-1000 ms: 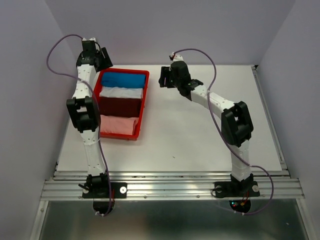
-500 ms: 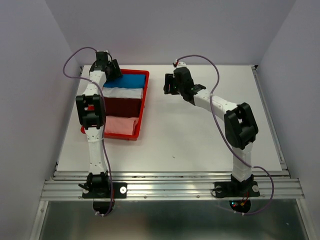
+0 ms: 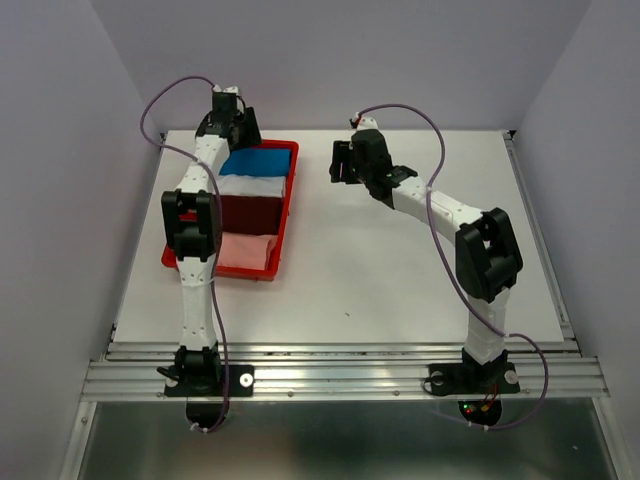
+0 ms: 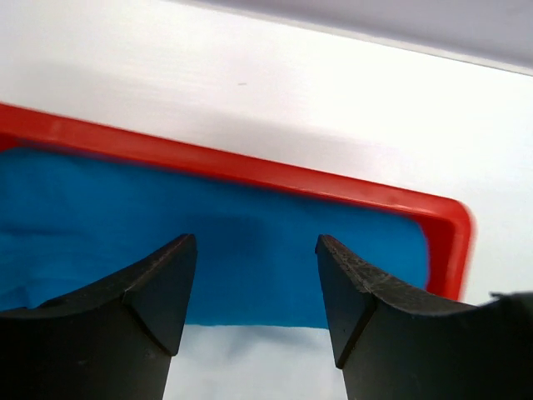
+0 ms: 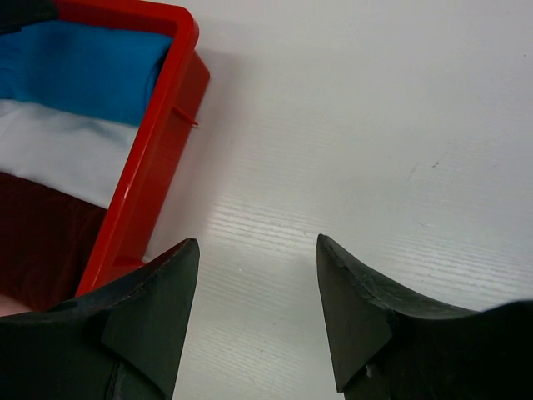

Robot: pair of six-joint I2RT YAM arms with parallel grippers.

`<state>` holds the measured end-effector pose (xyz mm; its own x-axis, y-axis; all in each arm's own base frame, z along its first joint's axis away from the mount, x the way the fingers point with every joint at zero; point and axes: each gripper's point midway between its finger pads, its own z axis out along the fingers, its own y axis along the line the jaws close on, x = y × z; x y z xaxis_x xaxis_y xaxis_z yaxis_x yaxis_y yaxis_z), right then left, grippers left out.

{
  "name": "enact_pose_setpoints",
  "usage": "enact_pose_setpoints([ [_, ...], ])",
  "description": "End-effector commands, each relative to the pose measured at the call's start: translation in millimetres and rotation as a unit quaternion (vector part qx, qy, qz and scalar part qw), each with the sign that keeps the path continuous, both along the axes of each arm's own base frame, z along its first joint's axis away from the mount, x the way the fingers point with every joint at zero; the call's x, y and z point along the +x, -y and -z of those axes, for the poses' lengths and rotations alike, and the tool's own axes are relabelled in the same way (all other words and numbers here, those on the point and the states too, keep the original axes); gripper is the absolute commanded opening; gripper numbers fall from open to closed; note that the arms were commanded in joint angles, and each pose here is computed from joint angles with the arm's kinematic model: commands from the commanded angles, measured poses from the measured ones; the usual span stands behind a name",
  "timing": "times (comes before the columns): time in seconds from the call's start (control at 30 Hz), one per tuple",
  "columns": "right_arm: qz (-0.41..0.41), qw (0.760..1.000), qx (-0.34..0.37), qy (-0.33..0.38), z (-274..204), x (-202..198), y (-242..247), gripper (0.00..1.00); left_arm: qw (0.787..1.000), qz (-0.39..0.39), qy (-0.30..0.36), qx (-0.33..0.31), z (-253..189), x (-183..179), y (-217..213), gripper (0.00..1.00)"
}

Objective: Roll the t-shirts
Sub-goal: Reset both arms

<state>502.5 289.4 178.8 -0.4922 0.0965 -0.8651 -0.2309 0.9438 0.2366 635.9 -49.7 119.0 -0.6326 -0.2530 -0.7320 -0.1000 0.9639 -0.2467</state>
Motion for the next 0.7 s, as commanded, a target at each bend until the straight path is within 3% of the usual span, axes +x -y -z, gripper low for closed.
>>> enact_pose_setpoints([
  [0.0, 0.007, 0.999, 0.012, 0.040, -34, 5, 4, 0.64, 0.995, 0.053, 0.084, 0.007, -83, -2, 53, 0.71],
  [0.23, 0.004, 0.999, 0.016, 0.037, -33, 6, 2, 0.67, 0.996, 0.078, 0.048, -0.010, -33, -2, 91, 0.70],
  [0.47, 0.005, 0.999, 0.016, 0.042, -39, 7, 2, 0.68, 0.997, 0.072, 0.011, -0.015, 12, -1, 99, 0.67],
  [0.67, 0.011, 0.999, 0.012, 0.036, -34, 7, 9, 0.68, 0.997, 0.070, 0.000, -0.012, 24, -2, 97, 0.67],
])
